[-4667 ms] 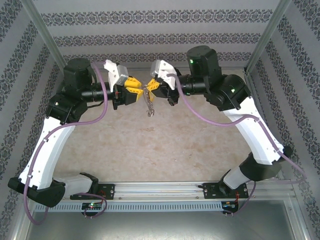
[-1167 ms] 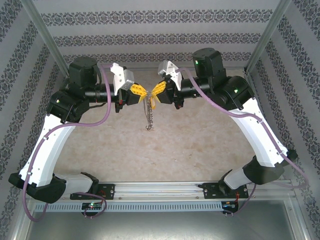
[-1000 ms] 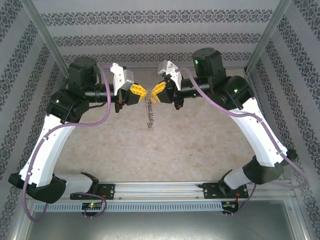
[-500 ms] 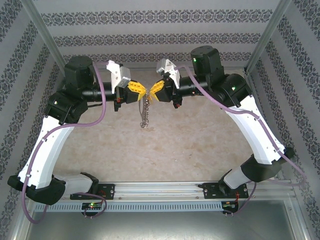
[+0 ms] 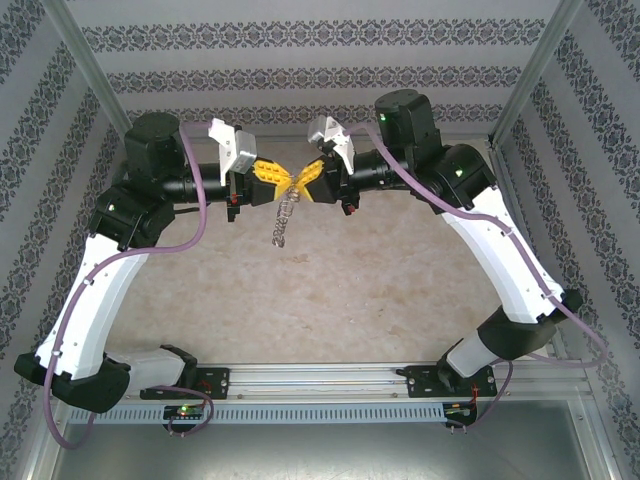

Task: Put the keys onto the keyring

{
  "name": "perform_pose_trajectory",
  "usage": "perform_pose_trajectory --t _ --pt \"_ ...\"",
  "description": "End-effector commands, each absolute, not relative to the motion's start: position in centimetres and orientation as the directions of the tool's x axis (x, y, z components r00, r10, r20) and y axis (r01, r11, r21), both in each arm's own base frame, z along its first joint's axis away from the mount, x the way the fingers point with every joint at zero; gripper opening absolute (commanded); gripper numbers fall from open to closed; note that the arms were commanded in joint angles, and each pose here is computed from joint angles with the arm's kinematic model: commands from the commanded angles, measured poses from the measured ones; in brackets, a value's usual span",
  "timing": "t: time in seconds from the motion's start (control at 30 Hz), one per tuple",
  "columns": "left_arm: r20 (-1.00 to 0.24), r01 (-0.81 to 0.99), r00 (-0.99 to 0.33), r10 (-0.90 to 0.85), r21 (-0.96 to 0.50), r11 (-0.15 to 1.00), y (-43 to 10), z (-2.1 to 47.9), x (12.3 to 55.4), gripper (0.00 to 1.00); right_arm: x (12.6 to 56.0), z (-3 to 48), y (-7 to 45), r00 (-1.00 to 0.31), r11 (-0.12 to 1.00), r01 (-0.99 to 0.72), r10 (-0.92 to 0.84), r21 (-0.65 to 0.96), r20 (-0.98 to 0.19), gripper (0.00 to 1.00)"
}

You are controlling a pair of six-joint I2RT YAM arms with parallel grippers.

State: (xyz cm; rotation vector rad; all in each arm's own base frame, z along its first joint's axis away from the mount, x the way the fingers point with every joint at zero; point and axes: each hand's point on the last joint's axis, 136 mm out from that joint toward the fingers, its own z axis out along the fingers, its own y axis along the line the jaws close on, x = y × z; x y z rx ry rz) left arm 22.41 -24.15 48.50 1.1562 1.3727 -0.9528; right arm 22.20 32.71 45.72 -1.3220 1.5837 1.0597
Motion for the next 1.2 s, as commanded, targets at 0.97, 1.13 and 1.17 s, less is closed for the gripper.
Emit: perform_pose_trajectory --t 0.97,1.13,1.17 --pt "-0.994 0.975 0.097 0.05 0.105 0.197 -23.4 51.2 22.3 0.0 23.2 48.9 30.8 -0.086 0.171 -0.984 -0.167 0.057 -0.982 0.28" --pt "-0.994 0.975 0.099 0.044 0.106 0.196 -23.4 51.5 22.2 0.0 22.3 49.1 30.6 -0.101 0.132 -0.988 -0.148 0.081 -0.984 0.32" --pt "-0.994 0.975 0.101 0.042 0.107 0.194 -23.4 51.6 22.1 0.0 22.2 49.2 30.5 -0.097 0.132 -0.988 -0.143 0.078 -0.985 0.33"
